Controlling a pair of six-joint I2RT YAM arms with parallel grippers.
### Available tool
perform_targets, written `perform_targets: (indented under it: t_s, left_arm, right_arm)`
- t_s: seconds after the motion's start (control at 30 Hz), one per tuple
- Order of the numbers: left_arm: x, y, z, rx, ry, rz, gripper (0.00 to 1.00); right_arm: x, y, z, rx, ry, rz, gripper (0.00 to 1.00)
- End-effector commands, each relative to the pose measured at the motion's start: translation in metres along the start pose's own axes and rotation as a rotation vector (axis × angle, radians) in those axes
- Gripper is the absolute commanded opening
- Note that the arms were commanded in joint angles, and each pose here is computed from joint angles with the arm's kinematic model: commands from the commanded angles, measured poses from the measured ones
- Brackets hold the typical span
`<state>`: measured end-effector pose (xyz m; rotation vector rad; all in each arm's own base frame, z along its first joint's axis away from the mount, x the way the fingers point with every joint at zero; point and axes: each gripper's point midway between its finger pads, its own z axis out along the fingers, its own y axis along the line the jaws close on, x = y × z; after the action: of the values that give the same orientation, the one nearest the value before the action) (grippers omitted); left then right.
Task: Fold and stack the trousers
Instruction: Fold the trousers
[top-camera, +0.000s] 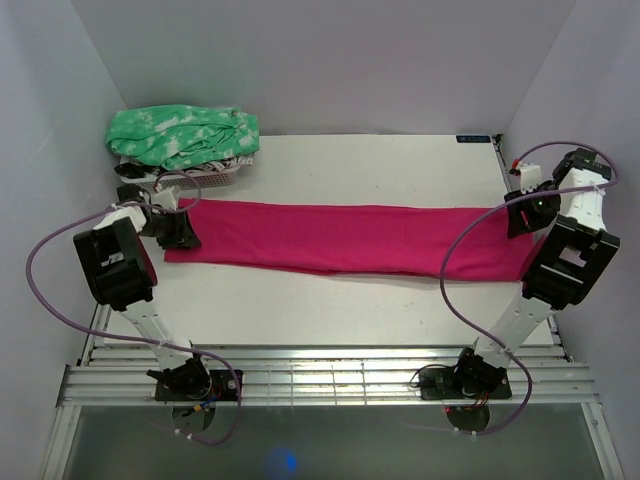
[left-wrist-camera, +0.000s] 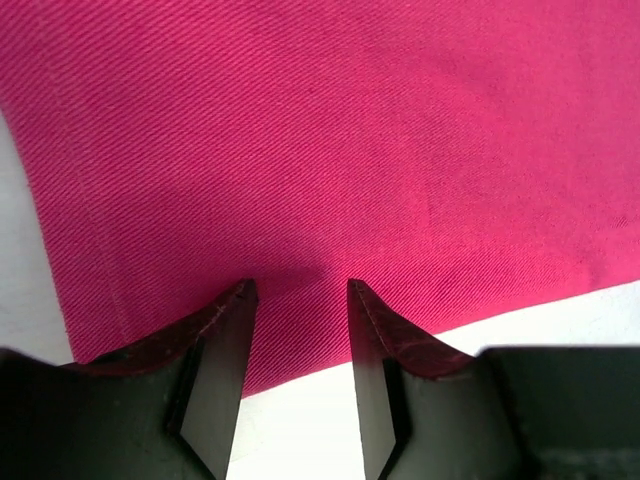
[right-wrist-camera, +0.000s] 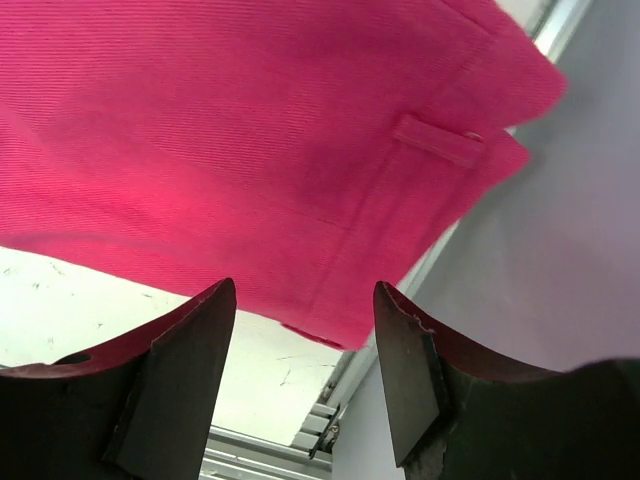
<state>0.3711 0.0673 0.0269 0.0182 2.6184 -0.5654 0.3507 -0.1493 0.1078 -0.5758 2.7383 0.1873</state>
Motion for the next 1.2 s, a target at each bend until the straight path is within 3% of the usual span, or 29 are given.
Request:
perform_targets:
  t_s: [0.0, 0.3, 0.47, 0.63, 0.8, 1.0, 1.17]
  left_arm:
    - [0.011, 0.057, -0.003, -0.196, 0.041, -0.058, 0.53]
    - [0.007, 0.129, -0.047, -0.335, -0.004, -0.124, 0.53]
    - [-0.007, 0.098, -0.053, -0.220, -0.054, -0.043, 0.60]
    - [-0.029, 0.053, -0.060, -0.146, -0.114, 0.070, 0.61]
    - [-0.047, 0.042, -0.062, -0.139, -0.148, 0.083, 0.61]
    - [-0.051, 0.041, -0.065, -0.140, -0.148, 0.072, 0.61]
    - [-0.042, 0.042, -0.057, -0.135, -0.140, 0.067, 0.61]
  right_arm:
    - [0.004, -0.002, -0.007, -0.003, 0.017, 0.075, 0.63]
    - [0.004, -0.006, -0.002, -0.012, 0.004, 0.139, 0.63]
    - [0.000, 0.013, 0.006, -0.133, -0.025, 0.265, 0.63]
    - [-0.037, 0.042, 0.012, -0.360, -0.181, 0.370, 0.59]
    - [-0.066, 0.042, 0.030, -0.449, -0.279, 0.427, 0.58]
    - [-0.044, 0.053, 0.051, -0.469, -0.199, 0.472, 0.60]
    - [-0.028, 0.062, 0.054, -0.464, -0.164, 0.472, 0.67]
